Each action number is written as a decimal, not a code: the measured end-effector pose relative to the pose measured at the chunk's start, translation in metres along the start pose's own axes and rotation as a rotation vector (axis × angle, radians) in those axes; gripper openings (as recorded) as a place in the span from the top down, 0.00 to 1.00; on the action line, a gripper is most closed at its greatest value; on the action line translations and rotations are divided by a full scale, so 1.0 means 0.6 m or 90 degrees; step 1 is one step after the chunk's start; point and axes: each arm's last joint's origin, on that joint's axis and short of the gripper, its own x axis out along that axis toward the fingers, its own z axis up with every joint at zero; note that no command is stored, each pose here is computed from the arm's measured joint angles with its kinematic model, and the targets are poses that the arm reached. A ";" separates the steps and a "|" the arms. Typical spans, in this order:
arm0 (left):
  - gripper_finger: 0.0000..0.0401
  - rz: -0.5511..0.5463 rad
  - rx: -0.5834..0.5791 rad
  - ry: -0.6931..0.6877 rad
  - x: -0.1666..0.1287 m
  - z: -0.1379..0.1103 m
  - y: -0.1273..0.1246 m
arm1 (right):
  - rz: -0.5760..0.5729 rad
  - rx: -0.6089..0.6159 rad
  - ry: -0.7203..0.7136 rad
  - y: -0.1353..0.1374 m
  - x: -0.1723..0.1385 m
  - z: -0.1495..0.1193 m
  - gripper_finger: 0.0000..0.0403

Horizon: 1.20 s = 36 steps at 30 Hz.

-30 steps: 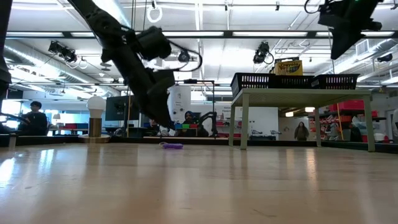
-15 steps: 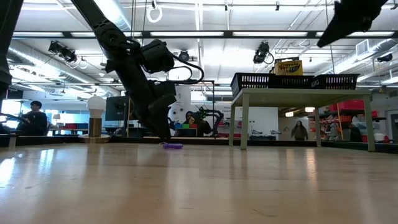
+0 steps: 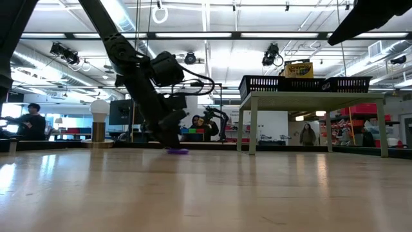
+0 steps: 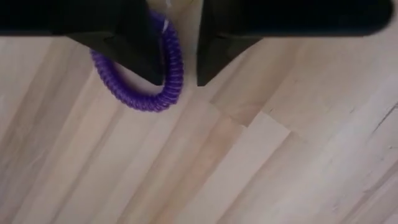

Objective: Pick & Place Office Desk Supplies
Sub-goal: Put the purple spring keychain into the left black basket on the shelf

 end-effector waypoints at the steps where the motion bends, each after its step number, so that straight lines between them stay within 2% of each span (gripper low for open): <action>1: 0.77 0.000 0.002 -0.001 -0.002 0.000 0.000 | -0.003 -0.004 -0.003 0.004 0.001 -0.001 0.99; 6: 0.96 -0.007 0.005 -0.006 -0.012 0.006 -0.001 | -0.039 0.016 -0.037 0.009 0.008 -0.011 0.99; 11: 0.96 -0.020 0.008 -0.048 -0.038 0.023 -0.012 | -0.067 0.058 -0.037 0.003 0.033 -0.053 0.99; 17: 0.97 -0.053 0.013 -0.127 -0.094 0.045 -0.037 | -0.031 0.115 -0.060 0.011 0.073 -0.110 0.98; 22: 0.97 -0.041 0.008 -0.205 -0.155 0.068 -0.067 | -0.009 0.130 -0.093 0.012 0.093 -0.140 0.98; 29: 0.97 -0.038 0.018 -0.310 -0.208 0.149 -0.107 | -0.020 0.134 -0.095 0.003 0.109 -0.155 0.98; 33: 0.97 0.034 0.011 -0.356 -0.215 0.203 -0.108 | -0.019 0.138 -0.097 0.002 0.111 -0.157 0.98; 36: 0.97 0.053 -0.001 -0.397 -0.214 0.245 -0.102 | -0.016 0.130 -0.099 0.003 0.112 -0.158 0.98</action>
